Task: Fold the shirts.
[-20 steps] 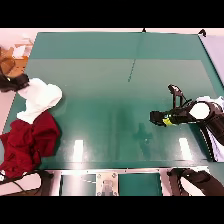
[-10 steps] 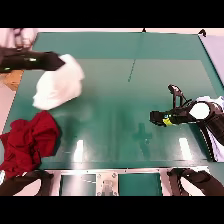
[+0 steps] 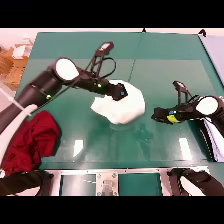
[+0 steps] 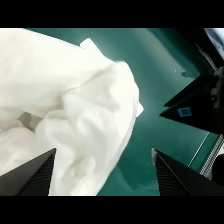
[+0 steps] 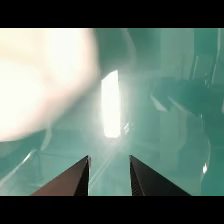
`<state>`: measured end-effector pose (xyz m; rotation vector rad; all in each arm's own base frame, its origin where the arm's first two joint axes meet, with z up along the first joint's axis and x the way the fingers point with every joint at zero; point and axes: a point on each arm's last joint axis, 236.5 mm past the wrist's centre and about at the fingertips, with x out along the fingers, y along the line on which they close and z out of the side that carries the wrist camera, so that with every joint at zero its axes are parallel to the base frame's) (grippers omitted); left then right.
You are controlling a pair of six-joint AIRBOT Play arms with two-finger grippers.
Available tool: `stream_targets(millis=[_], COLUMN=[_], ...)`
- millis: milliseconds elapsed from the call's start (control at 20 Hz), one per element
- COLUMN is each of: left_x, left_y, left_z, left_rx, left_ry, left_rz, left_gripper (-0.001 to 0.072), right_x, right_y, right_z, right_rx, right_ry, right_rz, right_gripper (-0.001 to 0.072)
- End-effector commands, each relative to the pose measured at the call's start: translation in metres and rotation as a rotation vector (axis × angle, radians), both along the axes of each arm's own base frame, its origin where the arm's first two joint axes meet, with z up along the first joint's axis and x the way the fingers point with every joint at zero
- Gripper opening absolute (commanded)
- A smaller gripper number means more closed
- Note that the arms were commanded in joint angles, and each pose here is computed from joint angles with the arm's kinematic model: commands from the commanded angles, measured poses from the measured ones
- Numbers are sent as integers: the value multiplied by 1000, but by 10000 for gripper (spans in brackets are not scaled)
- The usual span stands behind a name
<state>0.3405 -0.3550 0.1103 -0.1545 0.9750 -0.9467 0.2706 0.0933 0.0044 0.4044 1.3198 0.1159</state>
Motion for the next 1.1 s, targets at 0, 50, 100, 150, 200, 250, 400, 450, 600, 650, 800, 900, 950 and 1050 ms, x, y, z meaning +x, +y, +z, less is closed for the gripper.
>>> stream_targets(millis=[0, 50, 100, 150, 200, 250, 400, 450, 600, 650, 800, 900, 950, 1050], left_x=[15, 29, 40, 51, 58, 62, 41, 31, 22, 23, 27, 31, 31, 31], left_y=[28, 58, 89, 125, 158, 188, 224, 223, 186, 172, 133, 110, 103, 98], left_z=[-10, -3, 0, -2, -11, -25, -85, -109, -148, -158, -184, -196, -202, -211], left_rx=[40, 63, 92, 124, 159, 196, 212, 204, 42, 0, -44, -75, -73, -59], left_ry=[61, 66, 76, 98, 140, 178, 352, 399, 432, 435, 456, 450, 451, 449], left_rz=[33, 69, 113, 175, 236, 291, 364, 374, 388, 397, 396, 403, 411, 419], left_gripper=[714, 714, 714, 714, 714, 714, 714, 714, 714, 714, 713, 713, 713, 639], right_x=[-3, 0, 2, 6, 13, 22, 54, 65, 83, 87, 95, 95, 95, 95], right_y=[-18, -23, -27, -30, -30, -30, -9, 0, 18, 27, 49, 53, 53, 53], right_z=[15, 18, 17, 16, 14, 11, -3, -8, -32, -39, -54, -65, -69, -72], right_rx=[-7, -10, -10, -9, -10, -6, 88, 130, 220, 261, 347, 352, 352, 352], right_ry=[34, 21, 19, 11, -5, -20, -64, -78, -53, -32, 2, 31, 42, 49], right_rz=[-28, -31, -46, -59, -68, -78, -68, -58, -50, -51, -32, -26, -27, -29], right_gripper=[339, 423, 487, 505, 505, 505, 504, 504, 503, 502, 492, 491, 460, 222])
